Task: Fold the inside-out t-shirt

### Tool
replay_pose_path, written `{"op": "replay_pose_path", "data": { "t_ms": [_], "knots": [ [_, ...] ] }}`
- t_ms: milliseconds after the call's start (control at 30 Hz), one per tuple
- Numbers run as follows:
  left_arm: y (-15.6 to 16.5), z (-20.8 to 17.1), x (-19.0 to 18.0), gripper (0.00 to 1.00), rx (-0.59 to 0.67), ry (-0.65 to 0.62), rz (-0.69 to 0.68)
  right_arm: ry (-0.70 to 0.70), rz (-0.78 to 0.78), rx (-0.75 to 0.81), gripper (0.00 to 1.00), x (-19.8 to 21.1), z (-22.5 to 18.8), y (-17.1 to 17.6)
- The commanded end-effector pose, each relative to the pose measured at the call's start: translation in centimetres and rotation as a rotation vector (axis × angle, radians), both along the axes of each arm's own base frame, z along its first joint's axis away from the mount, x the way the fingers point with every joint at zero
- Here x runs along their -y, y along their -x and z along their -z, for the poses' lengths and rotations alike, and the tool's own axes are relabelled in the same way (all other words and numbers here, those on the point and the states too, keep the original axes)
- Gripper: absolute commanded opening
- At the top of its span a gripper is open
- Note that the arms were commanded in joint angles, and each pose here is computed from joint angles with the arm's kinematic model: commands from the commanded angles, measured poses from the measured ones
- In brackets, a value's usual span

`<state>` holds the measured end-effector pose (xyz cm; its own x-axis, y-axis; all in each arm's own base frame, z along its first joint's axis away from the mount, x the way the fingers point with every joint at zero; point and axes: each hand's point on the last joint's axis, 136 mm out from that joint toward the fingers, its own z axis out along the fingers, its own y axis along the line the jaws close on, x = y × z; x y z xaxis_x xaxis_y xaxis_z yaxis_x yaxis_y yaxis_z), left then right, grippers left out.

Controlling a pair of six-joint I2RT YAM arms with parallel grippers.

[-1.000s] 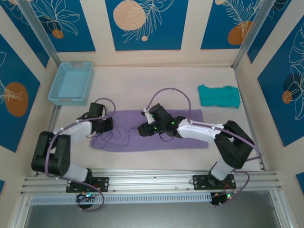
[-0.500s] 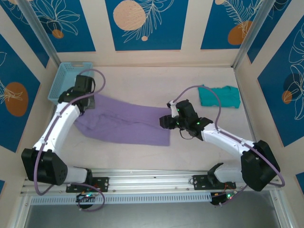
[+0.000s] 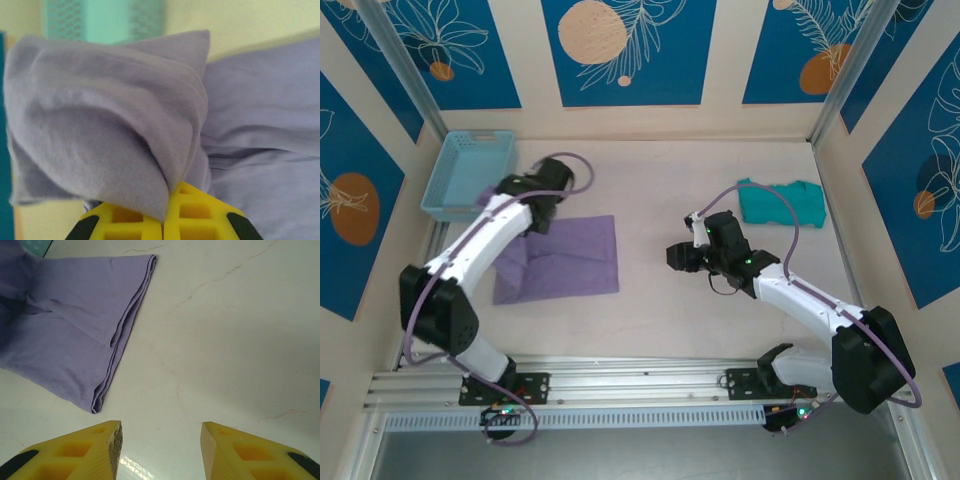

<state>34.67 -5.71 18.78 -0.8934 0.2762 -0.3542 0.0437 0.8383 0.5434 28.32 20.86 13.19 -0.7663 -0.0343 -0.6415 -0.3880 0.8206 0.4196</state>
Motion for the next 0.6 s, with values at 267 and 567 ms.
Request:
{"op": "replay_pose_path", "data": {
  "t_ms": [267, 567],
  "knots": [
    [-0.5, 4.8, 20.6, 0.6, -0.13, 0.377, 0.249, 0.001, 0.079, -0.012, 0.48, 2.3, 0.6, 0.5],
    [4.9, 5.0, 9.7, 0.71, -0.061, 0.597, 0.093, -0.089, -0.056, -0.087, 0.5, -4.0, 1.3, 0.2]
  ]
}}
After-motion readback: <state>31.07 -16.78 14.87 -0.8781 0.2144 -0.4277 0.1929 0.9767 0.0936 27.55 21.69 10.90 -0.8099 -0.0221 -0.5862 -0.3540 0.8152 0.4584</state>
